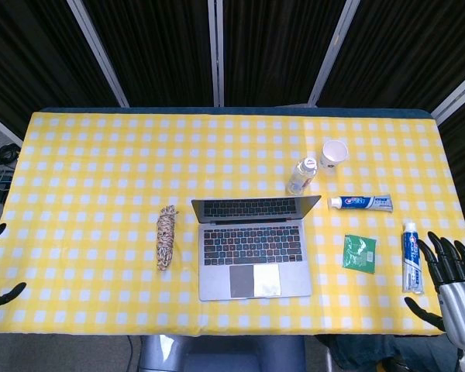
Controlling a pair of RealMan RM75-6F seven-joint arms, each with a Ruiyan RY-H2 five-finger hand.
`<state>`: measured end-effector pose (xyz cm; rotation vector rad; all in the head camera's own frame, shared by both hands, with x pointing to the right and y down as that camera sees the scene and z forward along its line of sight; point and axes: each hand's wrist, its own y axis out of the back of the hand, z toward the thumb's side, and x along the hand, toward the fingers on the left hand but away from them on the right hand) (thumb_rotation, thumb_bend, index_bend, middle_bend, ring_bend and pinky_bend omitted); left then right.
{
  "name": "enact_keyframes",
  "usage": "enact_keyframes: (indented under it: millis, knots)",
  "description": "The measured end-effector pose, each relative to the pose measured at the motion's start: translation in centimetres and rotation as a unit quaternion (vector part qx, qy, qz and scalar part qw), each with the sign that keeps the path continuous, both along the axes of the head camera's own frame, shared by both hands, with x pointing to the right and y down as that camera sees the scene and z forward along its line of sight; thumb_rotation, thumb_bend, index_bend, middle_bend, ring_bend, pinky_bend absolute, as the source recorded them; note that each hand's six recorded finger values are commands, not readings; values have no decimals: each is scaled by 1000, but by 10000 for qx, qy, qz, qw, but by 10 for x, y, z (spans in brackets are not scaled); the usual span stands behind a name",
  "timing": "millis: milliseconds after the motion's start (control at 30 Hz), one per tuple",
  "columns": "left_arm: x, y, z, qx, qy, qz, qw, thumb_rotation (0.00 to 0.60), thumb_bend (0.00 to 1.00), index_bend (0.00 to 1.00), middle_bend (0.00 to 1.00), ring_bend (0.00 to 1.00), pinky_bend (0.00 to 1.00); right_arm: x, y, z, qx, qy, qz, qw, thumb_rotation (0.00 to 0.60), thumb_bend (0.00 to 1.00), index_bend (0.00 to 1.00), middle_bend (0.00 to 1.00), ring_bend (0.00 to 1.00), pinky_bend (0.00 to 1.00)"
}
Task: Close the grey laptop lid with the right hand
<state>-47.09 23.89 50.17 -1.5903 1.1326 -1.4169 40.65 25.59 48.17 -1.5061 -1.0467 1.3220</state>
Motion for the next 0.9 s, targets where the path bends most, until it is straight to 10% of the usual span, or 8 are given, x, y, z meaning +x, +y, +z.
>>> enact_keyframes:
  millis: [400, 667, 900]
  knots:
    - [-1, 0, 2, -33, -25, -26, 10000, 600, 0, 0, 0, 0, 0, -4, -3, 7, -132, -83, -57, 9999, 600, 45, 0, 0, 0, 0]
    - [-3, -6, 8, -55, -128, -109, 9998, 600, 0, 0, 0, 0, 0, -28, -66, 16, 5, -632, -600, 9962, 600, 886, 39, 0, 0, 0]
    - [-3, -11, 20, -262, -163, -180, 9994, 600, 0, 0, 0, 0, 0, -82, -142, 27, -306, -1753, -1398, 9741, 600, 1000, 81, 1, 0, 0]
